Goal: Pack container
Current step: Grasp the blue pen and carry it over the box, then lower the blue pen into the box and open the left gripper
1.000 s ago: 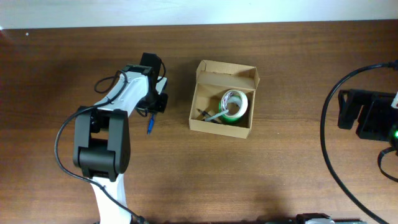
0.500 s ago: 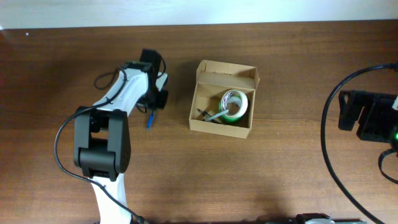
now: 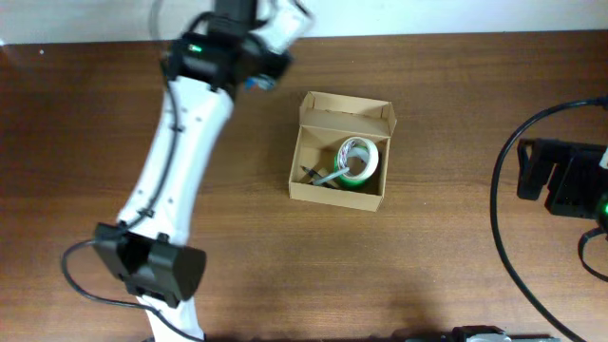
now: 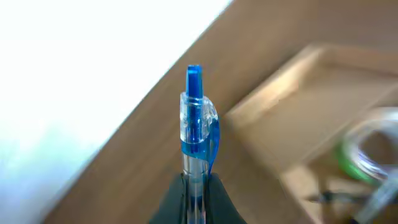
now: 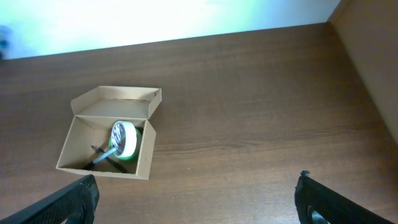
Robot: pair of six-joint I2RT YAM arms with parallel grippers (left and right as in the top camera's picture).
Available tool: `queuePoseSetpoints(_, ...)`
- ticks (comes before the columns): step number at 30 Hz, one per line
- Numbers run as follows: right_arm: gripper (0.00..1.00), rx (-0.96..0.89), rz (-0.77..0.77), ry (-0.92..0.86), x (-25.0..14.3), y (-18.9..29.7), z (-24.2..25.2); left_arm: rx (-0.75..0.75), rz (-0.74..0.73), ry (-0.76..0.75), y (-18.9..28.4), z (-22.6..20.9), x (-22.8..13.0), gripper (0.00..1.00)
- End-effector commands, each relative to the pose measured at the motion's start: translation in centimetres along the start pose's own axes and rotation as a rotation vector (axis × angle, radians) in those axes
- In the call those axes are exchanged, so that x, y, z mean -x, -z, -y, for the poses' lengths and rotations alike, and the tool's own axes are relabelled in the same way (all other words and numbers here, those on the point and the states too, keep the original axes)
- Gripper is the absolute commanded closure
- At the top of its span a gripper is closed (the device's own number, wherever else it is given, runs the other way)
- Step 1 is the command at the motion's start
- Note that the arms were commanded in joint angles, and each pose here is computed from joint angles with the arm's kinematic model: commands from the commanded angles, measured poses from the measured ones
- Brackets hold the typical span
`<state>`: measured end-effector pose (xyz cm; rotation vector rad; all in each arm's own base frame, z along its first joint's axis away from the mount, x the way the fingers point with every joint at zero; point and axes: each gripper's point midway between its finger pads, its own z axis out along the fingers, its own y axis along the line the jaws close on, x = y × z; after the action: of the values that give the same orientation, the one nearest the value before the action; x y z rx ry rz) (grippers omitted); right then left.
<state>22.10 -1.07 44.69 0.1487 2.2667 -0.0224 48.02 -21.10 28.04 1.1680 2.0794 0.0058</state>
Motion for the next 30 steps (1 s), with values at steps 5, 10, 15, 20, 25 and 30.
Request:
queuePoseSetpoints(5,0.01,0.019,0.012,0.004,-0.1,0.6,-0.3,-0.336,-0.032,-0.566,-3.1,14.2,0.8,0.99)
queuePoseSetpoints(10,0.01,0.019,0.012,0.004,-0.1,0.6,-0.3,-0.52,-0.154,-0.621,-4.2,19.2,-2.5,0.99)
queuePoseSetpoints(15,0.01,0.019,0.012,0.004,-0.1,0.6,-0.3,-0.647,-0.289,-0.607,-5.8,21.5,-6.4,0.99)
queuePoseSetpoints(20,0.01,0.019,0.012,0.004,-0.1,0.6,-0.3,-0.713,-0.318,-0.588,-7.1,22.8,-7.8,0.99)
queuePoseSetpoints(25,0.01,0.019,0.012,0.004,-0.1,0.6,-0.3,-0.737,-0.347,-0.583,-8.3,23.4,-8.8,0.99)
queuePoseSetpoints(30,0.01,0.019,0.012,0.004,-0.1,0.6,-0.3,-0.741,-0.358,-0.571,-8.8,23.6,-9.2,0.85)
